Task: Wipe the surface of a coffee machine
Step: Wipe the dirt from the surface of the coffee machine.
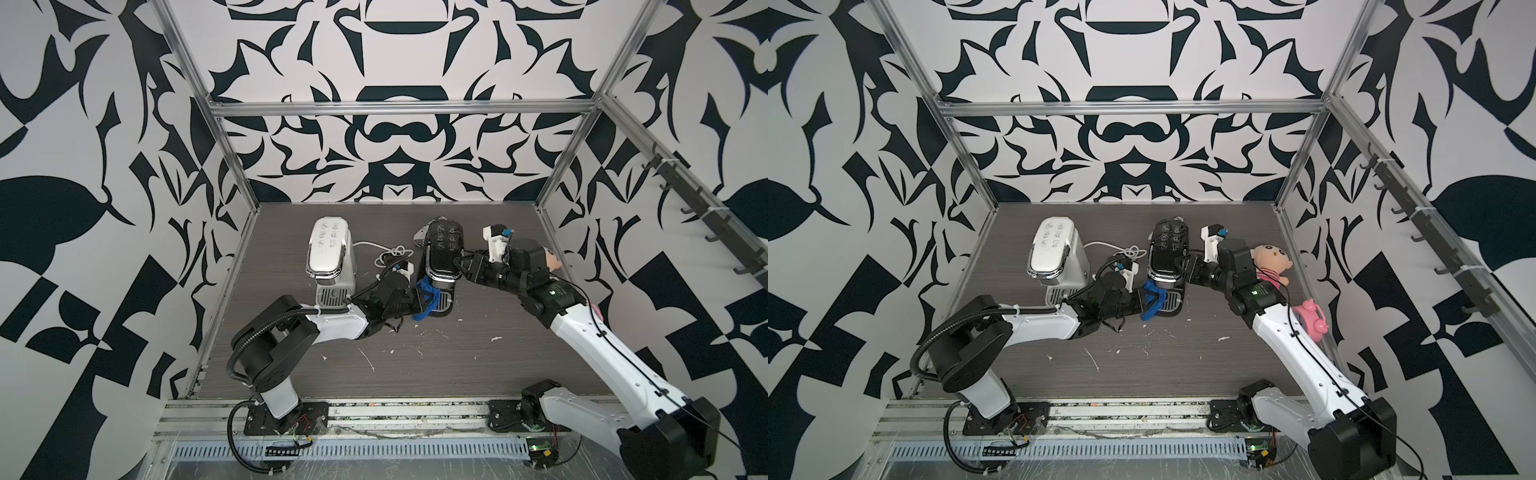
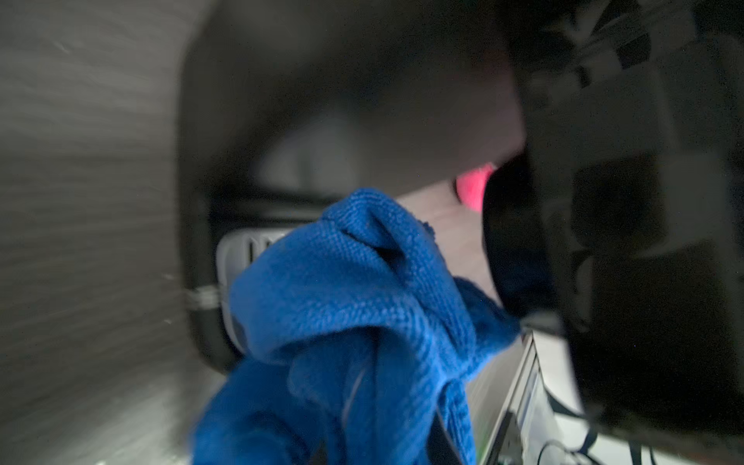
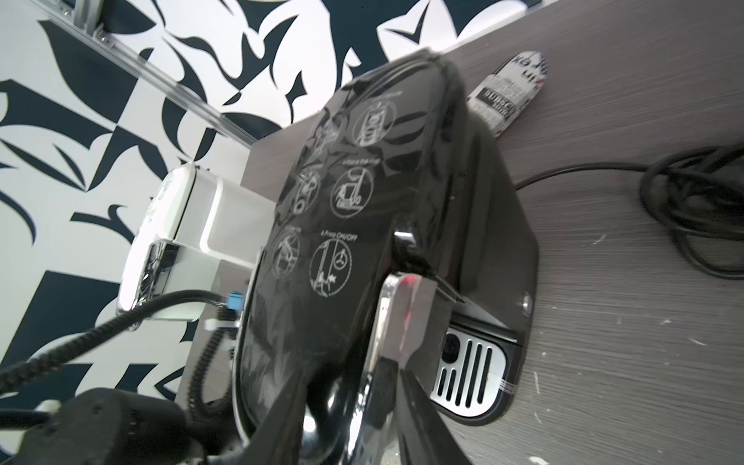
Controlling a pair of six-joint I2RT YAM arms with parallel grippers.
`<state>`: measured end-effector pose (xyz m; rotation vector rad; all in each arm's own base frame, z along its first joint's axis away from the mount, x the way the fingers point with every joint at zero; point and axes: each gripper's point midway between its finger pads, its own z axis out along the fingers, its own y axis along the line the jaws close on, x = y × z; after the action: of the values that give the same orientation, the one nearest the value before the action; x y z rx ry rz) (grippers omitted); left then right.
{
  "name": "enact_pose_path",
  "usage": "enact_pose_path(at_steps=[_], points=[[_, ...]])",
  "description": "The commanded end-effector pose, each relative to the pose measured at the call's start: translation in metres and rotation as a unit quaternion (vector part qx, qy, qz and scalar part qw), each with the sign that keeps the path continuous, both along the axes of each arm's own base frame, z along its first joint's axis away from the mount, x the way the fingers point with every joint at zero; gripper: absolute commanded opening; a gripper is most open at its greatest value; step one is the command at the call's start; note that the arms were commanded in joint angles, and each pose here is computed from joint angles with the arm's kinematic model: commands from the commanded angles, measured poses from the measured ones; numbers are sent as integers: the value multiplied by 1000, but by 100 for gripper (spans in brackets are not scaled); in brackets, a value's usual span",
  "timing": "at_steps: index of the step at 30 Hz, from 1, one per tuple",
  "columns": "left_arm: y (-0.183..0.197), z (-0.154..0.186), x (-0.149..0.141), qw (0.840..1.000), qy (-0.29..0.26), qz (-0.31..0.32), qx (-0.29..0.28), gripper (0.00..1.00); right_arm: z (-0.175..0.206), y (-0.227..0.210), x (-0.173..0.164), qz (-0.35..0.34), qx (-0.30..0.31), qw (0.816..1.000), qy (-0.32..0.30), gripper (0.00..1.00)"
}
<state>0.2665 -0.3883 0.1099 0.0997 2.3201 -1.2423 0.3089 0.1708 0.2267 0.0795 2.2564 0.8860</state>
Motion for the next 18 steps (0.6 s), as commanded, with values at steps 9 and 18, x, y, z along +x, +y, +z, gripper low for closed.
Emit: enact_pose_path(at_steps=[9,18], points=[[1,46,17,992,-127,1,0,0,-126,-27,-63,7,-122,966,226,39],[34,46,26,982,-176,60,35,0,-121,-30,-62,11,-136,966,220,39]])
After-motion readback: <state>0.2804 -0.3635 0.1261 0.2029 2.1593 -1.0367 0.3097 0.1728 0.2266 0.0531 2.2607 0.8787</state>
